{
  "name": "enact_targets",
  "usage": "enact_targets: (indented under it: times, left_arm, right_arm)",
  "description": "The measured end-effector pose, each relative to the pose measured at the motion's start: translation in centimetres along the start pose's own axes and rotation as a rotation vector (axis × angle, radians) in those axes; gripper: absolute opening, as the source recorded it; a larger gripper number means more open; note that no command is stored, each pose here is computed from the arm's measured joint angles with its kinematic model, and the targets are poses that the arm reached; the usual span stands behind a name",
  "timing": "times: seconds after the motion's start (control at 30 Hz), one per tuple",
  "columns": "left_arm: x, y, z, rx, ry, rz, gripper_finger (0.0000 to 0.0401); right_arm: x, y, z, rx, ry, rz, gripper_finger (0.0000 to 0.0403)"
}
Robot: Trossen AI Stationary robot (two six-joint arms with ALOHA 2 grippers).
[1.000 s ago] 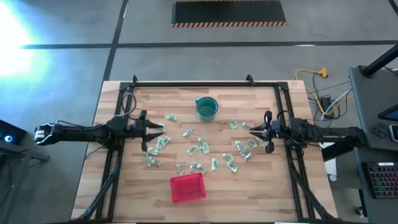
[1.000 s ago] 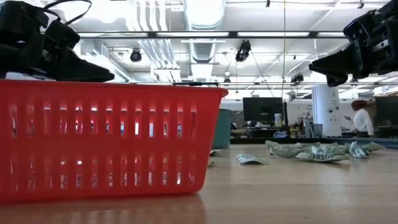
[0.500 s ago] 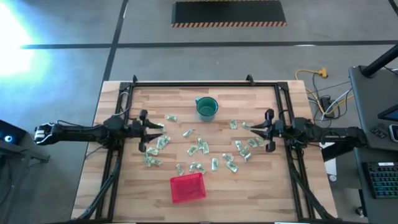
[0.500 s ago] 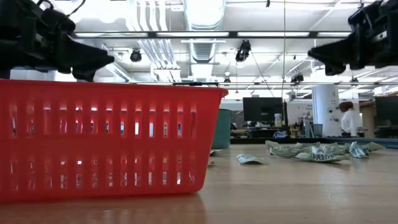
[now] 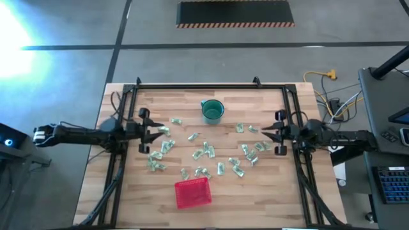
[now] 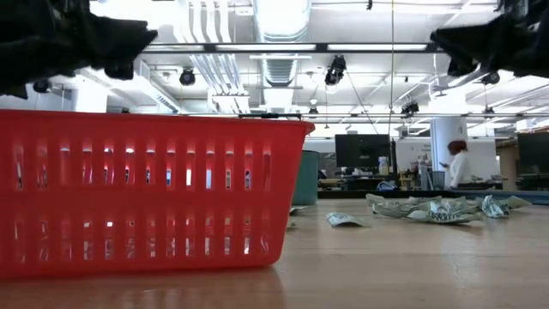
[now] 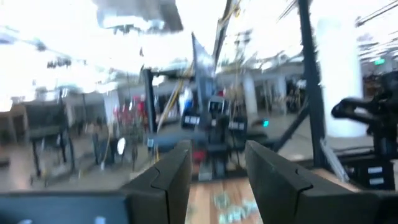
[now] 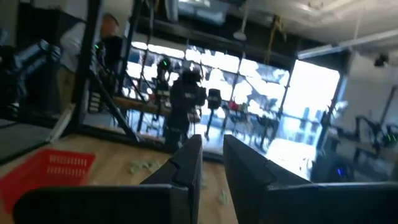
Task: Pick and place items into bin
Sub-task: Put the green stevia packet into the red bin
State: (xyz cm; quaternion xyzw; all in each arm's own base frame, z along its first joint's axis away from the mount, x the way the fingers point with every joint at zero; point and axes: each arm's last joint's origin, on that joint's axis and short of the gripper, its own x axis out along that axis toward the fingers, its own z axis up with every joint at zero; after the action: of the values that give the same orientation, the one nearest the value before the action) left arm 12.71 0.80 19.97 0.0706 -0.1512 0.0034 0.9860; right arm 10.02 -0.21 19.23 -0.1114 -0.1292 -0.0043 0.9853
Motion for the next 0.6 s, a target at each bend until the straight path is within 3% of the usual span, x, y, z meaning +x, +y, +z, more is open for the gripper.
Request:
enact_targets:
  times: [0.23, 0.43, 0.6]
  left_arm:
    - [0.8, 0.1, 1.0, 0.063, -0.12, -0.02, 0.0135]
    - [2.3, 0.2, 1.0, 0.059, -0.088, -0.024, 0.0135]
    - [4.5, 0.5, 1.5, 0.055, -0.056, -0.028, 0.0135]
  right_arm:
    - [0.0, 0.0, 0.6, -0.062, -0.072, 0.041, 0.0057]
    - [0.0, -0.1, 1.4, -0.066, -0.157, 0.024, 0.0057]
    - [0.4, -0.2, 1.6, -0.047, -0.142, 0.028, 0.0057]
